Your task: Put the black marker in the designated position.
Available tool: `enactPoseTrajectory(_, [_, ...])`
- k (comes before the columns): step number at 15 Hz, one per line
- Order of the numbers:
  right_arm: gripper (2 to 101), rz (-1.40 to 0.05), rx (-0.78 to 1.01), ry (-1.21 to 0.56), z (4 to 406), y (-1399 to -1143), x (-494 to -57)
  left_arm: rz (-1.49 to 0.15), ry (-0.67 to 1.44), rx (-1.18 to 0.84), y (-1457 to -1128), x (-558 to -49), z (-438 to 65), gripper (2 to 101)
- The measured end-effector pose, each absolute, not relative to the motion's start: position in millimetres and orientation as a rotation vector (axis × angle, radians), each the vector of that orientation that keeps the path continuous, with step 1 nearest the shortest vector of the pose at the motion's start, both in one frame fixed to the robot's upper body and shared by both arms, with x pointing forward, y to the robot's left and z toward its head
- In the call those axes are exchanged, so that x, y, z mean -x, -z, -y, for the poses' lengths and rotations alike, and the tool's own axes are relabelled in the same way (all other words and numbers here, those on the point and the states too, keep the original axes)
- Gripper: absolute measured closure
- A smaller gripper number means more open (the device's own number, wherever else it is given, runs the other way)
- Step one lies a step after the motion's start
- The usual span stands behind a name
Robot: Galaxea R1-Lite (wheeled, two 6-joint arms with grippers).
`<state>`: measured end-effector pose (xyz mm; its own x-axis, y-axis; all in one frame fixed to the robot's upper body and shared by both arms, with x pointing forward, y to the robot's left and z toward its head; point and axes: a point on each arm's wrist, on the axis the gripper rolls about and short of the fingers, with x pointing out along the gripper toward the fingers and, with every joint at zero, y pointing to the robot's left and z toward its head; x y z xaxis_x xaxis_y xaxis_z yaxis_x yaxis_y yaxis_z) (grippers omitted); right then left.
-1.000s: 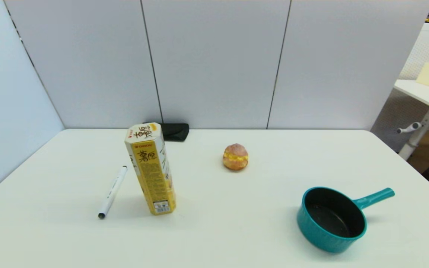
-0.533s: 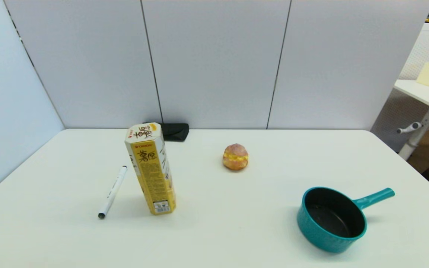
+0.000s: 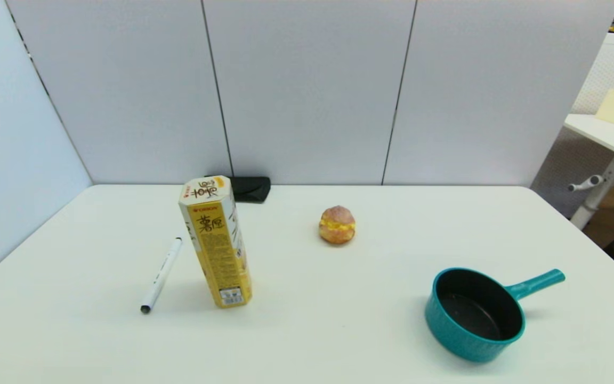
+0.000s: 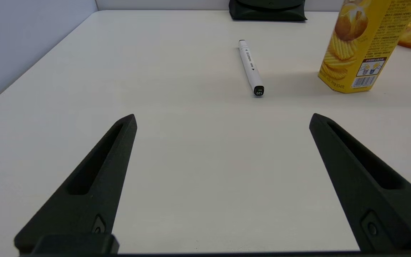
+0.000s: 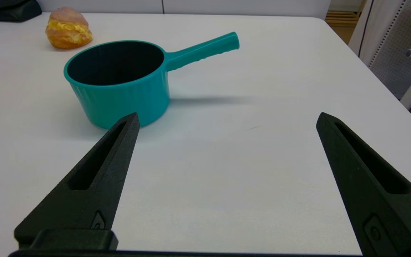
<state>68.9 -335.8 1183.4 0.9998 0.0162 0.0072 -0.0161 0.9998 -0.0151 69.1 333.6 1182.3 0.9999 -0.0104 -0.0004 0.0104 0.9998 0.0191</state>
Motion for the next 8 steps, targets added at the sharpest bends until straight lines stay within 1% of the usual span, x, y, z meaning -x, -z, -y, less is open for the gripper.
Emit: enactPoseTrajectory(8, [4.3, 0.007, 0.015, -0.016, 335.8, -1183.4, -68.9, 0.0, 0.011, -0.018, -1182.3, -69.0, -333.6, 5.4])
